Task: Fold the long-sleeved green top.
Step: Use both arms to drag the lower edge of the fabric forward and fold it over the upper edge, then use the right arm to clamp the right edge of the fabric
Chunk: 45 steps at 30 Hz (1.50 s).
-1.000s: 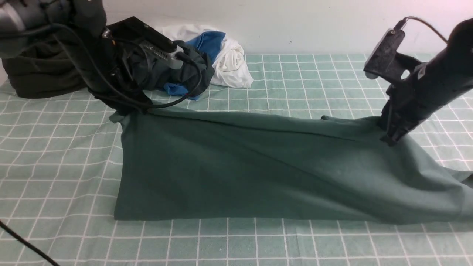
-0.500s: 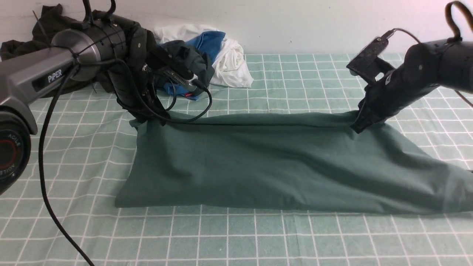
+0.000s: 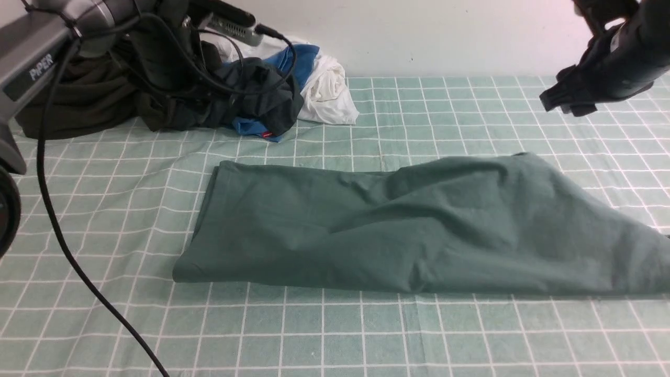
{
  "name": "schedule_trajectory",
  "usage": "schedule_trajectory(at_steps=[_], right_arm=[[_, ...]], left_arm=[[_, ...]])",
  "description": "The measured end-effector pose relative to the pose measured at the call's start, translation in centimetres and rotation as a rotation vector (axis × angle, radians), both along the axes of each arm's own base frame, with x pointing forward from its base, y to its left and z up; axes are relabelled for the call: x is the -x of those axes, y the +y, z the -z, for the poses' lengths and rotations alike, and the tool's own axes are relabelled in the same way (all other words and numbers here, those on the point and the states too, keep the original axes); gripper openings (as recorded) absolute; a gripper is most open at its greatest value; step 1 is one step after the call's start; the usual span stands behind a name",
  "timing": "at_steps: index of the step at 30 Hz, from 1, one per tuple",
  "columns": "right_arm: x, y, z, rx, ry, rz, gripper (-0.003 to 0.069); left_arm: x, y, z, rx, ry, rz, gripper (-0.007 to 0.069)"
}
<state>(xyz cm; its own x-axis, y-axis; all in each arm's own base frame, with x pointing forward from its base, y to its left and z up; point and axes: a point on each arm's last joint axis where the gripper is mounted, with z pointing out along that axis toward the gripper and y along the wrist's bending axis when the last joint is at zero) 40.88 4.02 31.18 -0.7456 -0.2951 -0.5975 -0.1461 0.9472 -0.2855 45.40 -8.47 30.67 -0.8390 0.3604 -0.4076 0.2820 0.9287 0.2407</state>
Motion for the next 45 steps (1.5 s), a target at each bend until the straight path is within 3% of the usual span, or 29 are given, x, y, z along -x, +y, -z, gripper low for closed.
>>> schedule_trajectory(at_steps=[6,8,11,14,15,20,23,31,38,45], right_arm=[[0.6,0.0,0.3,-0.020,0.070,0.016,0.0358],[0.8,-0.2,0.4,-0.018,0.101,0.030,0.0358],[1.9,-1.6,1.0,-0.045,0.176,0.084,0.0358],[2.9,-2.7,1.7,-0.079,0.208,0.120,0.0358],[3.9,-3.8,2.6,-0.112,0.231,0.155,0.0358],[5.2,-6.4,5.5,-0.149,0.277,0.231,0.0358],[5.7,-9.3,8.2,-0.175,0.328,0.328,0.0358],[5.6,-14.3,12.5,-0.271,0.400,0.505,0.0457],[4.9,-13.7,14.5,-0.332,0.441,0.454,0.0481],[4.9,-14.1,15.3,-0.283,0.459,0.467,0.0481]], left_arm=[[1.4,-1.7,-1.0,0.090,0.051,0.056,0.0319],[1.6,-2.3,-0.5,0.118,0.077,0.079,0.0244],[3.0,-3.8,2.1,0.153,0.192,0.152,0.0083],[4.3,-4.6,4.3,0.150,0.281,0.189,0.0027],[5.6,-4.9,6.5,0.133,0.364,0.208,0.0006],[7.6,-3.8,11.4,0.082,0.456,0.184,-0.0004],[8.7,-1.3,14.4,0.037,0.491,0.096,-0.0004],[9.6,1.1,15.0,0.097,0.472,-0.013,-0.0004],[9.6,1.2,15.1,0.104,0.475,-0.020,-0.0004],[9.6,1.2,15.1,0.105,0.475,-0.020,-0.0004]])
